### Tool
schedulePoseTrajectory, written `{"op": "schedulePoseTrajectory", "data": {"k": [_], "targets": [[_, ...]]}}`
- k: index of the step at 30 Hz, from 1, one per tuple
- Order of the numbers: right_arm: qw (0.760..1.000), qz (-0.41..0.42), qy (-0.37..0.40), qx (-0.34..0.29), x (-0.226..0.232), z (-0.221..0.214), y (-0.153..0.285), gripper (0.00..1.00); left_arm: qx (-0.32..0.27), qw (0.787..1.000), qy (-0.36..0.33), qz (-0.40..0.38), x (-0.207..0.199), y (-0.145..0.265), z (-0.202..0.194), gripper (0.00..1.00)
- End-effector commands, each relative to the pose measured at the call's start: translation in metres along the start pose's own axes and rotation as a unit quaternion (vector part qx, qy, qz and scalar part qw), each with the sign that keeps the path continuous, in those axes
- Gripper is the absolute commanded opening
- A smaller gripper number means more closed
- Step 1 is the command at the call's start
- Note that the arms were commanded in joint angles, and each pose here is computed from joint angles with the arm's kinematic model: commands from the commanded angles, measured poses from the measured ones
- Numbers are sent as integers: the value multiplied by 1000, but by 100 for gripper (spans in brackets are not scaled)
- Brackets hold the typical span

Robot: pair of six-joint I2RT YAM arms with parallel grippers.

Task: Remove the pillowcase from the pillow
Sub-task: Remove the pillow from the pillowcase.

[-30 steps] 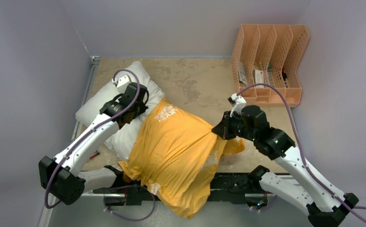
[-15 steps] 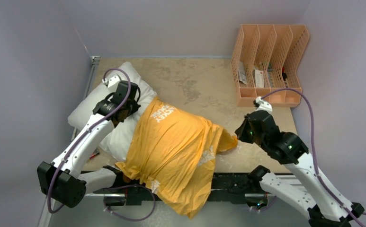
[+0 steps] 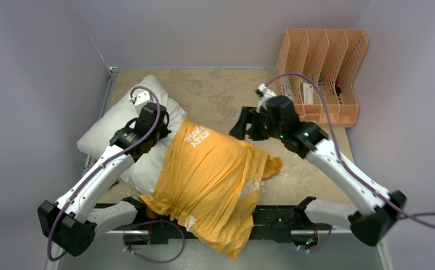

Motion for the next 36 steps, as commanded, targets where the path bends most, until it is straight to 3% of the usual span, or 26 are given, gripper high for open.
{"op": "schedulePoseTrajectory", "data": {"k": [1,4,7,8,11,13,16,17,22,27,28,30,31,33,36], "targets": [[988,129,77,31,74,23,-45,77,-4,995,-27,-91,-41,18,-6,0],[979,147,102,99,94,10,-80,83,-15,995,-19,-92,-41,21,-2,0],[970,150,121,147,100,-20,-106,83,-30,996,-14,-84,-37,24,5,0],[969,143,121,161,97,-28,-111,78,-33,997,-11,-74,-33,23,6,0],[972,92,121,178,66,-51,-112,61,-35,999,-5,-37,-23,21,8,0],[972,79,118,189,43,-66,-98,41,-36,999,-6,-26,-21,19,9,0],[973,60,104,195,4,-91,-69,2,-40,999,2,-8,-16,14,14,0],[974,54,99,196,-8,-98,-58,0,-37,999,8,-1,-12,11,15,0],[978,47,71,189,-42,-119,-15,0,-16,998,57,9,11,-9,27,0],[985,51,63,153,-36,-106,1,1,-21,997,42,-54,-10,-5,38,0],[987,62,65,134,-25,-95,2,10,-24,996,41,-72,-14,-3,38,0],[991,68,62,92,-3,-69,-1,46,-25,994,38,-100,-19,3,35,0],[993,73,59,73,11,-56,-3,58,-28,993,36,-108,-20,7,34,0],[993,93,56,46,41,-32,-9,65,-31,992,32,-121,-22,13,31,0],[994,103,41,7,81,3,-31,64,-33,992,27,-120,-22,19,27,0]]}}
Point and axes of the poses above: each gripper's point midway between its finger pads, its own y axis back along the fingers, its own x axis along the line the jaws close on, z = x × y, the point moved 2 cm from there along y, back along the fingers, and after that the axes turned 14 degrees about -y, right-handed, at the moved point
